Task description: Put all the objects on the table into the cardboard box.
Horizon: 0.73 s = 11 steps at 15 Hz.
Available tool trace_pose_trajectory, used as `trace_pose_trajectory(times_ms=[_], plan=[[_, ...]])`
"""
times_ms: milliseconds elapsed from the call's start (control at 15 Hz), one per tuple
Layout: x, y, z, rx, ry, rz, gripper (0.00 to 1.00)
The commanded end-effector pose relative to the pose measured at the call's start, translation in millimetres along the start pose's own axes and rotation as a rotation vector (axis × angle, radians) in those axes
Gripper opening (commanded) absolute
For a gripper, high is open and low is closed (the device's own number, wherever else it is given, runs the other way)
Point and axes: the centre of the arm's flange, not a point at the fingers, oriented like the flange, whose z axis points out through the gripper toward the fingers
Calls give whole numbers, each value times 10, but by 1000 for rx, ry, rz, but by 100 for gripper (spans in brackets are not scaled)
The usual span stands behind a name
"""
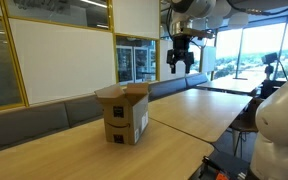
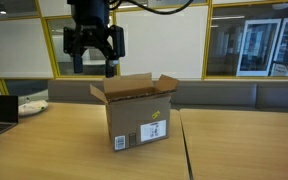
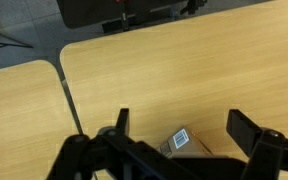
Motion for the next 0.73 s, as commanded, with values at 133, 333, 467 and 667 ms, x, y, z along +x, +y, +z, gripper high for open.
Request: trace_pose_trajectory(times_ms=[133, 333, 467, 667], plan=[[-89, 32, -16, 1, -29, -7, 100], [-117, 64, -25, 3, -33, 0, 100], [-119, 66, -21, 3, -35, 1, 100], [-120, 66, -19, 3, -36, 1, 100]])
